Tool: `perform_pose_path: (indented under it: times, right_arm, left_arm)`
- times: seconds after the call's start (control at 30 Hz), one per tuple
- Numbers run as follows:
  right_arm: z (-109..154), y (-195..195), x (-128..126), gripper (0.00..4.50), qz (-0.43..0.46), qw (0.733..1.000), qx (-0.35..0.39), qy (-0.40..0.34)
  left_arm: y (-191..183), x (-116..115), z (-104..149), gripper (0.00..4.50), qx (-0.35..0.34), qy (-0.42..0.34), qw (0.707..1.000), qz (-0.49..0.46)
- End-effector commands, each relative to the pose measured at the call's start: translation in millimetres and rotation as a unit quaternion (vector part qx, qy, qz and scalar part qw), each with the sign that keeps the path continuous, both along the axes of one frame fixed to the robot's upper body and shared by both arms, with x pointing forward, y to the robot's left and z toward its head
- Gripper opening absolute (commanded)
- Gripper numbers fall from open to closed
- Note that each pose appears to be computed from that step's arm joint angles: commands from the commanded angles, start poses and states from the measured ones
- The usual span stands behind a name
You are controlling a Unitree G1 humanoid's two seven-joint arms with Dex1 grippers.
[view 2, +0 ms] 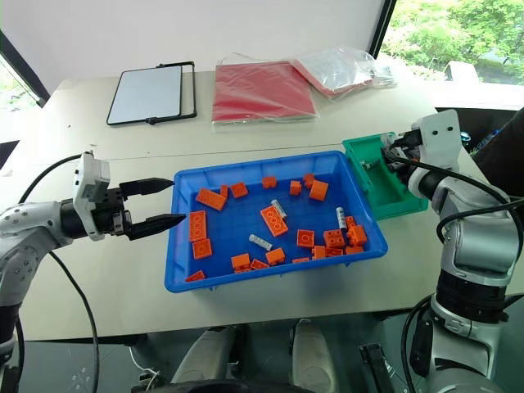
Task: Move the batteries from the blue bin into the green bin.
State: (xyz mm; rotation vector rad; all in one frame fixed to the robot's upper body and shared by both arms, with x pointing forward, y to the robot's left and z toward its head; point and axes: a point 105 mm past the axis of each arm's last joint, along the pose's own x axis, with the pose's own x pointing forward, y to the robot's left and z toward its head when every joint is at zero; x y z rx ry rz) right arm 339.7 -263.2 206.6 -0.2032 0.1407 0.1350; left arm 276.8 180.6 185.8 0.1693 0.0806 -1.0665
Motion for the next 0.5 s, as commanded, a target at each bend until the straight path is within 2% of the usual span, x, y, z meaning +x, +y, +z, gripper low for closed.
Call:
perform_pose_path:
  times: [0.03, 0.07, 0.13, 0.2, 0.23, 0.33, 0.5]
  right_arm:
    - [15, 9, -4, 3.54, 0.018, 0.999, -0.019, -0.027]
    - [21, 12, -5, 4.03, 0.027, 0.999, -0.019, -0.037]
    - [35, 21, -11, 4.03, 0.06, 0.996, -0.01, -0.058]
    - [47, 46, -27, 4.03, 0.148, 0.986, -0.011, -0.078]
    - [45, 62, -36, 4.03, 0.194, 0.979, -0.006, -0.067]
    - [15, 97, -54, 4.03, 0.281, 0.959, -0.02, 0.017]
    - [-35, 134, -62, 4.03, 0.341, 0.931, -0.034, 0.126]
  left_arm:
    - [-1, 3, 6, 4.5, 0.002, -0.018, 1.0, -0.005]
    - [-1, 3, 7, 4.5, 0.002, -0.019, 1.0, -0.006]
    - [-2, 4, 7, 4.5, 0.001, -0.02, 1.0, -0.007]
    - [-2, 3, 7, 4.5, 0.001, -0.021, 1.0, -0.007]
    - [-2, 2, 7, 4.5, 0.001, -0.02, 1.0, -0.007]
    - [-1, 0, 7, 4.5, 0.001, -0.017, 1.0, -0.007]
    - [-4, -3, 8, 4.5, 0.003, -0.016, 1.0, -0.01]
